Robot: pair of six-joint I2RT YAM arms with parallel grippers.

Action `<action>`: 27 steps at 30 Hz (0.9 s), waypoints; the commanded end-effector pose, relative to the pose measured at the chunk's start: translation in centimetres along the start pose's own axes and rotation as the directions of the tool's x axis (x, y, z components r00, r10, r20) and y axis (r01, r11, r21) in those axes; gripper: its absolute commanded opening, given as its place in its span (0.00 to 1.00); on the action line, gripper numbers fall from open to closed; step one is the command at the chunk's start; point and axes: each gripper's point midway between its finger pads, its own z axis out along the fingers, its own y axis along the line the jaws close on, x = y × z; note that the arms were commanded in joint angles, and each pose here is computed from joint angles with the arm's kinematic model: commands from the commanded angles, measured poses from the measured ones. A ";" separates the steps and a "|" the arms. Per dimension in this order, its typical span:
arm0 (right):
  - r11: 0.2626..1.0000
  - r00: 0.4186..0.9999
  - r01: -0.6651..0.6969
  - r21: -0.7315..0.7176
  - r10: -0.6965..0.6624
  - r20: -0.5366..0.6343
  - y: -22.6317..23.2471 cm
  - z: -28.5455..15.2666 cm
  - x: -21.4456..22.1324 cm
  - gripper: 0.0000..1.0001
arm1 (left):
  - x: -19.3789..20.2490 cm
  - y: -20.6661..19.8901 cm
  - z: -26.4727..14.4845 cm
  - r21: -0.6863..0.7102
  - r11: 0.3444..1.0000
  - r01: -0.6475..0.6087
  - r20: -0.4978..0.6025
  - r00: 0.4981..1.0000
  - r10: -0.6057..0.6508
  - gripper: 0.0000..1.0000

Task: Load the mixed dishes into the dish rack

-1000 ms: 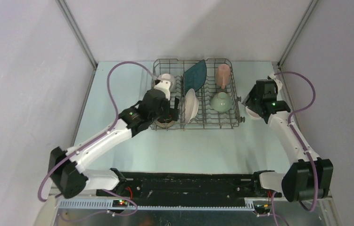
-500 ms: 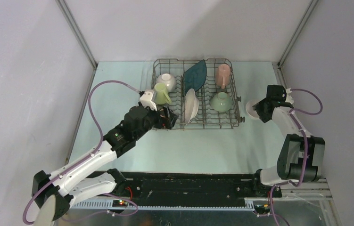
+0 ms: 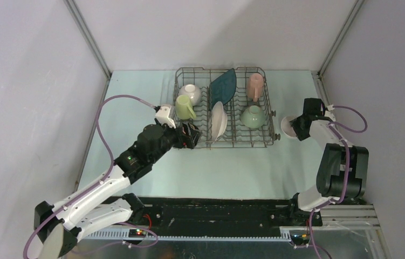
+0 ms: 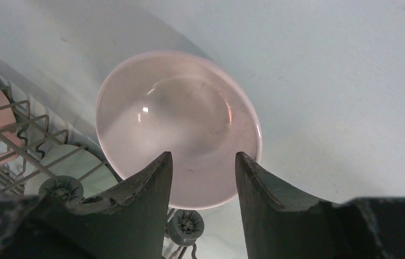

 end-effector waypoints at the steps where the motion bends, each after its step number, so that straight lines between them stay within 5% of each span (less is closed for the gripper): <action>1: 0.999 0.999 -0.022 0.039 0.020 0.051 -0.9 0.0 -1.1 0.50 | -0.8 0.2 -0.1 -0.009 1.000 0.014 0.041 0.999 -0.014 0.98; 10: 0.999 0.985 0.029 0.024 -0.032 0.171 -0.4 -2.8 -3.1 0.56 | -0.3 -0.1 0.3 0.005 1.000 0.009 0.017 1.000 -0.009 0.98; 27: 0.998 0.999 0.020 0.067 -0.022 0.031 -3.6 1.1 1.2 0.51 | -0.2 -0.7 0.5 0.037 0.999 0.022 0.017 1.000 -0.022 0.98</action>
